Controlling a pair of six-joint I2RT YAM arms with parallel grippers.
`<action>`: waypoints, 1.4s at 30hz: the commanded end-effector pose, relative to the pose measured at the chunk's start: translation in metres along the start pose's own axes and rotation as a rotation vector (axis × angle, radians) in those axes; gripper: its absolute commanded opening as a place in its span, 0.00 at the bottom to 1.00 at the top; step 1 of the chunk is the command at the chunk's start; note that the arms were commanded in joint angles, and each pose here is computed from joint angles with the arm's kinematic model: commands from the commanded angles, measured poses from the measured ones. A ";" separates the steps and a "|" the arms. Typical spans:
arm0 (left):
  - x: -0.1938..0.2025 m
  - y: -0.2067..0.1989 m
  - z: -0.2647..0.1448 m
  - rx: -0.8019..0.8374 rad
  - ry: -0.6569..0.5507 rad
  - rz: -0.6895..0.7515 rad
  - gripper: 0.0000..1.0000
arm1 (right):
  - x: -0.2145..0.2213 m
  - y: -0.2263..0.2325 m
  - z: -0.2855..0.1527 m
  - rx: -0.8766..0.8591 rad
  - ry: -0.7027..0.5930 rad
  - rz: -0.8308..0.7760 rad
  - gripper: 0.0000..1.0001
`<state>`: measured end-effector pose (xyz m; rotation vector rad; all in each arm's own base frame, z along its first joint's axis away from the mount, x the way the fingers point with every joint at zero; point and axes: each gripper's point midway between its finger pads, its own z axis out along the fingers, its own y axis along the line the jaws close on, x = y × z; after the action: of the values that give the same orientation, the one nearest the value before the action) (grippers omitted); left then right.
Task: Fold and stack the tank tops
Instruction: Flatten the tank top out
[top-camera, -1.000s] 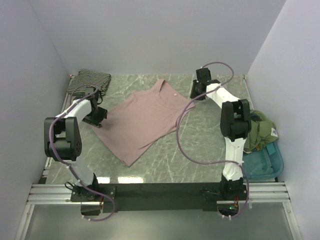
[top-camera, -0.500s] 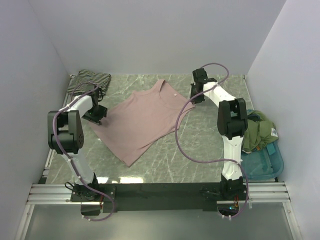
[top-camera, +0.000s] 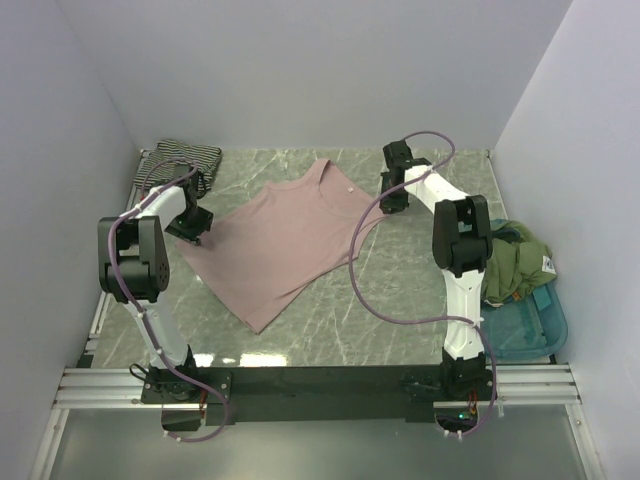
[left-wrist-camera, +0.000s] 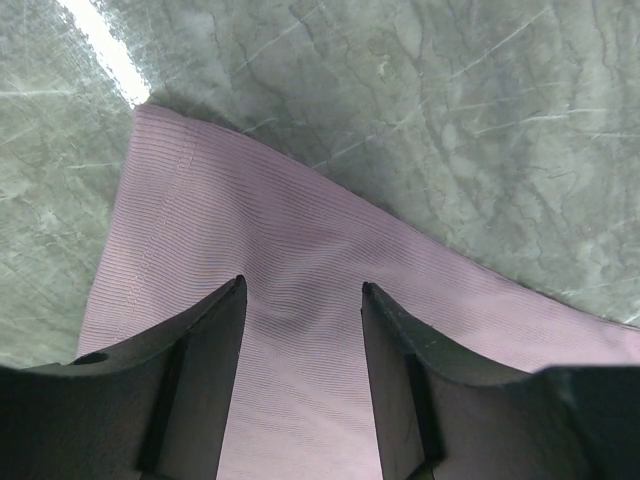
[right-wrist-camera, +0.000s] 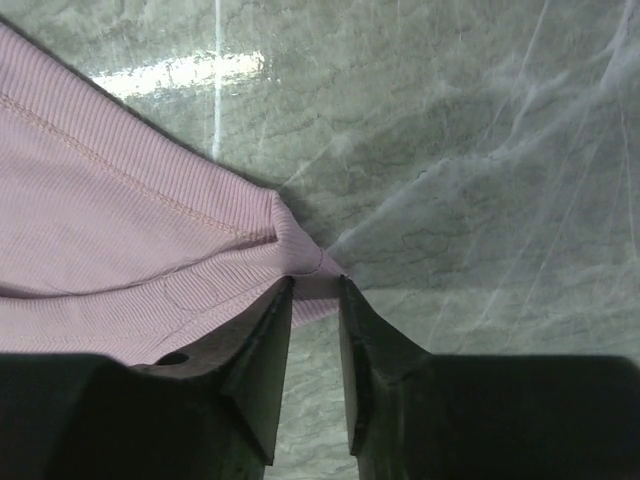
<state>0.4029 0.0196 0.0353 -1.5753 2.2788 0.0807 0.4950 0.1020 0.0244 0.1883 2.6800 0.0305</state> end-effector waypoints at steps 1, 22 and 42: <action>-0.011 -0.004 -0.005 0.001 -0.036 0.013 0.55 | -0.013 0.002 -0.018 0.008 -0.048 -0.019 0.34; -0.014 -0.009 -0.006 0.012 -0.038 0.024 0.55 | -0.011 0.002 -0.006 0.071 0.013 -0.072 0.31; -0.013 -0.014 0.000 0.024 -0.039 0.054 0.53 | 0.009 -0.004 0.001 0.063 0.095 -0.071 0.01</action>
<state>0.4060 0.0217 0.0345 -1.5377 2.2992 0.0973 0.4980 0.1031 0.0236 0.0948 2.7483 -0.0612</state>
